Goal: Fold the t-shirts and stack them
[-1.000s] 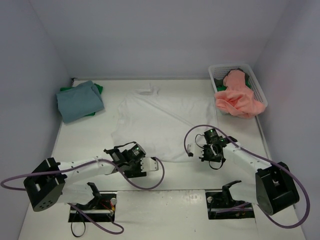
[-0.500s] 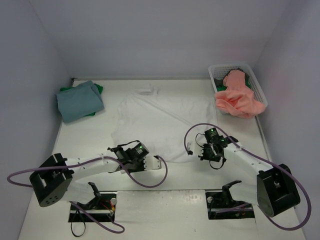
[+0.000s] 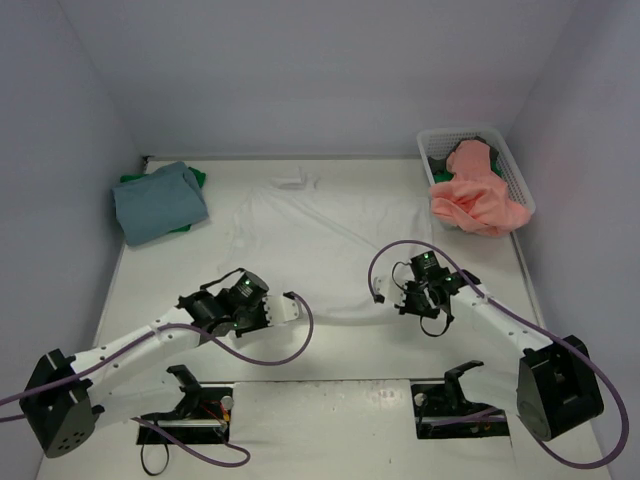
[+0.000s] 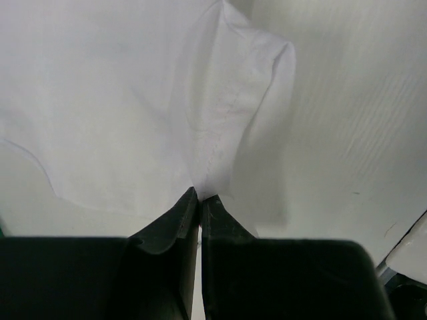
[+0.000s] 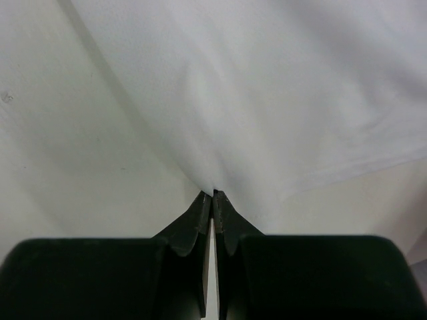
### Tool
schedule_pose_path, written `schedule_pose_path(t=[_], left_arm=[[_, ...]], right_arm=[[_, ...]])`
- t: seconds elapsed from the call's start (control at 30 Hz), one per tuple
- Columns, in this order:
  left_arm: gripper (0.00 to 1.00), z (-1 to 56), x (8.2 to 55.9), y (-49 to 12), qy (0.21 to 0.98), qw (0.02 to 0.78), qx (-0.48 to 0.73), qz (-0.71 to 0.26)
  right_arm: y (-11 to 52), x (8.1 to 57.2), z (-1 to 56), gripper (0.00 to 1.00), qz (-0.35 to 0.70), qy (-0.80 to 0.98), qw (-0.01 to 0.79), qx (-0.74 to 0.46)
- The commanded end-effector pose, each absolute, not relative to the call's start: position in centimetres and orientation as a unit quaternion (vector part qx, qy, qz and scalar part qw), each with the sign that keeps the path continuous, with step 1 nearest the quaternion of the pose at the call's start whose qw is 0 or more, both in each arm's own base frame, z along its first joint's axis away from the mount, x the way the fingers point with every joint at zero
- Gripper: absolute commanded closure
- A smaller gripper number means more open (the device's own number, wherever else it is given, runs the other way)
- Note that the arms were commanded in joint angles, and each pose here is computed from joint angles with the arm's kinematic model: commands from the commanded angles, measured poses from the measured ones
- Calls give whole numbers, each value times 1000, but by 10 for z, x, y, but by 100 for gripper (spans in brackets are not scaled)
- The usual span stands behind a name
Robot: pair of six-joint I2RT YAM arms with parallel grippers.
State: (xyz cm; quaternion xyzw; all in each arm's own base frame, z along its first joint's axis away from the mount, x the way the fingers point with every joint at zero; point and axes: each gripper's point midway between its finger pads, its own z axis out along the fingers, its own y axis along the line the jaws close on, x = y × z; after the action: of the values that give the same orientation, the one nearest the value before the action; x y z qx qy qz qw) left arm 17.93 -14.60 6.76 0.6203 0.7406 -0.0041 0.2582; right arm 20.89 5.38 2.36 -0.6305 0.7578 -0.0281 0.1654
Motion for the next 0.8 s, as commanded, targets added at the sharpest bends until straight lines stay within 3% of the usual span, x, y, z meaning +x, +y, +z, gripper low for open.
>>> schedule_pose_path(t=[0.0,0.33,0.77], left_arm=[[100,99,192,-145,735,289,613,-1],[100,136,221,-133,735,347,582,14],[100,147,256,-153,724,355,591,2]], right_arm=[[58,219,42,100,-40,747,190,-636],[66,243,64,100,-48,734,218,-641],[37,289,90,100,-83,737,233,-629]])
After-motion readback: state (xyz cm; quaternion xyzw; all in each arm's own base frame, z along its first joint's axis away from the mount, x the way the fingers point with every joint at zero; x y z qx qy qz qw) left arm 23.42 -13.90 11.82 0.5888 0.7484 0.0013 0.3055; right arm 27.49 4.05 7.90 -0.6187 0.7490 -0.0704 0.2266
